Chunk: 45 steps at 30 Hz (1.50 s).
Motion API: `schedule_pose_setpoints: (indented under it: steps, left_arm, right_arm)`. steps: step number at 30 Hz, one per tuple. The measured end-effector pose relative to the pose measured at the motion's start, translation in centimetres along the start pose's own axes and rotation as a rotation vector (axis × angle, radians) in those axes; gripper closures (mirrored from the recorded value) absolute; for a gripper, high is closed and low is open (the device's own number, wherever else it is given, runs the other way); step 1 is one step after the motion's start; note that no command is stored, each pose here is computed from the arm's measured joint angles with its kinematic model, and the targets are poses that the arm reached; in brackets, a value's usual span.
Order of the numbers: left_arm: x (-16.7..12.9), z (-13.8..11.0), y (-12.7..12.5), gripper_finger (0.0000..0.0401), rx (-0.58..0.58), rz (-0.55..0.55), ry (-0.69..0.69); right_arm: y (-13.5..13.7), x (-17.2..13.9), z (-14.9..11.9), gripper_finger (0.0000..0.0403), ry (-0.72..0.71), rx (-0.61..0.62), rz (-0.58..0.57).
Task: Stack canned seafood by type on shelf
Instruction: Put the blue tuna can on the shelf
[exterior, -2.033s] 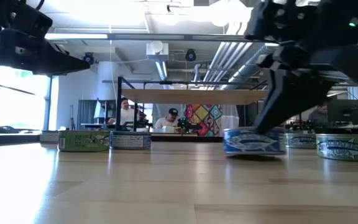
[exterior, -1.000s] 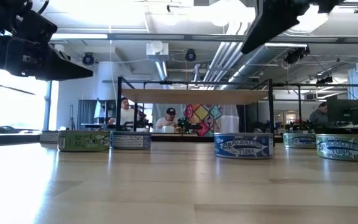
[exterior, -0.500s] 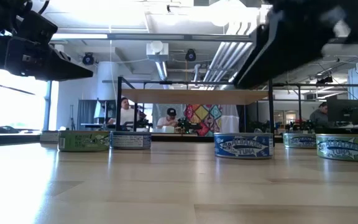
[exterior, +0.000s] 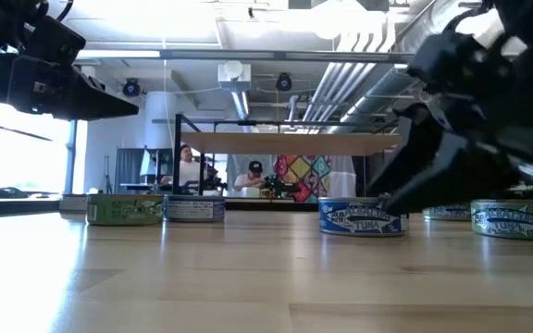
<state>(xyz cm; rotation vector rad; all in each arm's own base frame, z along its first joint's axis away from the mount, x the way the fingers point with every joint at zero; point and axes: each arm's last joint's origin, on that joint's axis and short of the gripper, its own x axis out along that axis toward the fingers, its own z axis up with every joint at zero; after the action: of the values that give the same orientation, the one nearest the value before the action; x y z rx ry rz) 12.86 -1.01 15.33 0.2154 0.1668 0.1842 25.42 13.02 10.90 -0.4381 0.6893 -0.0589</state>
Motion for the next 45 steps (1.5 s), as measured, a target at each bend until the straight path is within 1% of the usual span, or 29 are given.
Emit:
schedule_pose_setpoints:
  steps: [3,7,10,15,16,21,27,31,36,39,42,45]
  left_arm:
    - [0.0,0.0,0.0,0.0394,0.000,0.001,0.001]
    - [0.0,0.0,0.0,0.0394,-0.007,0.001,0.004]
    - [0.1,-0.1,0.0,0.0394,-0.005,-0.001,0.011]
    - [0.1,-0.2,-0.1,0.0394,-0.002,-0.002,0.018]
    - [0.1,-0.2,-0.1,0.0394,-0.002,-0.002,0.019]
    - [0.1,-0.2,-0.1,0.0394,-0.003,-0.002,0.019]
    - [0.1,-0.1,-0.1,0.0394,-0.010,-0.011,0.009]
    - [0.2,0.5,-0.3,0.0394,-0.035,-0.060,-0.057]
    - [0.4,1.0,-0.9,0.0394,0.013,-0.097,-0.114]
    - [0.7,1.3,-1.3,0.0394,0.002,-0.110,-0.146]
    - [1.3,2.1,-1.6,0.0394,0.003,-0.142,-0.177]
    - [2.6,3.4,-2.0,0.0393,0.049,-0.153,-0.173]
  right_arm:
    - [0.0,0.7,-0.3,0.0250,0.011,-0.018,0.017]
    - [-0.1,1.7,-0.6,0.0286,0.025,-0.012,0.002]
    - [-0.2,1.9,-0.7,0.0319,0.033,-0.004,-0.001]
    - [-0.1,1.9,-0.7,0.0386,0.034,0.016,0.013]
    - [-0.1,1.9,-0.7,0.0393,0.032,0.018,0.015]
    - [-0.1,1.3,-0.3,0.0391,0.008,0.025,-0.008]
    - [-0.9,0.0,0.5,0.0400,-0.025,0.040,0.001]
    - [-1.3,-0.6,1.3,0.0402,-0.069,0.054,-0.008]
    - [-1.8,-1.2,2.0,0.0402,-0.105,0.074,-0.022]
    - [-2.0,-1.4,2.8,0.0403,-0.123,0.072,-0.026]
    - [-2.5,-1.3,3.9,0.0403,-0.148,0.033,-0.029]
    - [-3.3,-0.9,4.6,0.0403,-0.155,0.026,-0.041]
